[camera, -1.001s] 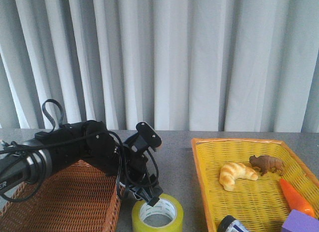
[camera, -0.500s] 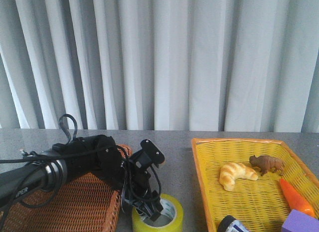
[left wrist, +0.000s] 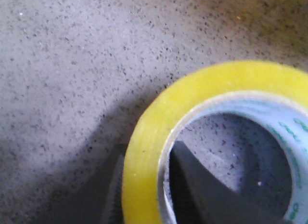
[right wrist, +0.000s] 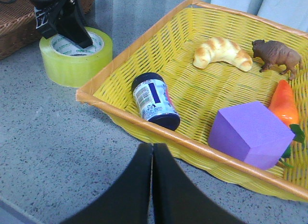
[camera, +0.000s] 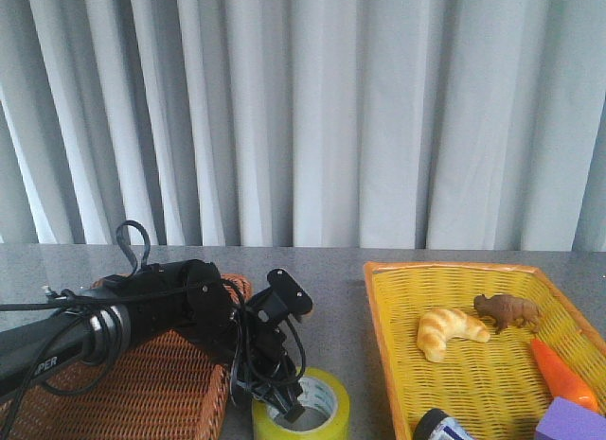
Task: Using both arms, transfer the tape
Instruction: 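Lift the tape with the left gripper and lower it into the brown basket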
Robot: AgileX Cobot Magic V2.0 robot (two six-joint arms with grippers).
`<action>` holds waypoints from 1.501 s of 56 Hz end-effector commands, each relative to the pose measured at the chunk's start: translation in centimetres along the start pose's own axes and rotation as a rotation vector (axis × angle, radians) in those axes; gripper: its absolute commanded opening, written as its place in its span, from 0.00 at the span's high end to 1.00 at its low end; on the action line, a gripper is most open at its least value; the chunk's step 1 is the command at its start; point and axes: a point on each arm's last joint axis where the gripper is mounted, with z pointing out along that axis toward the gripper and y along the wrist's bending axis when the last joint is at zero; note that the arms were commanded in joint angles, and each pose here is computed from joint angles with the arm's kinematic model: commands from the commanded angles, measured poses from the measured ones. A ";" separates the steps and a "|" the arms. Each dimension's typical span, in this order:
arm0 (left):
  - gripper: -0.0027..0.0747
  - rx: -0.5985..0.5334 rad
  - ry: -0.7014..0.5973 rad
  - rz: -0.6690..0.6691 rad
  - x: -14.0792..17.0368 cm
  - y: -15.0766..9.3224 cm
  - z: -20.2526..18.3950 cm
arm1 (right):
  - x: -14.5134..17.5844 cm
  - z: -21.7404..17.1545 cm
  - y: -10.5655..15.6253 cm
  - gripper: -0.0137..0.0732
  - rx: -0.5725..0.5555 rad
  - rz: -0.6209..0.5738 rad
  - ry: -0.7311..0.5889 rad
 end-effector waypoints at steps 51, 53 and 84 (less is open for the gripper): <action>0.97 -0.617 -0.200 -0.092 -0.5 2.1 -28.5 | -1.4 -0.3 -0.2 0.85 0.013 0.050 -0.087; 0.97 -0.621 -0.177 -0.113 0.0 2.9 -27.9 | -1.4 -0.3 -0.2 0.85 0.012 0.051 -0.088; 0.97 -0.436 0.094 -0.315 5.6 8.6 -15.2 | -1.2 -0.3 -0.2 0.85 0.011 0.052 -0.060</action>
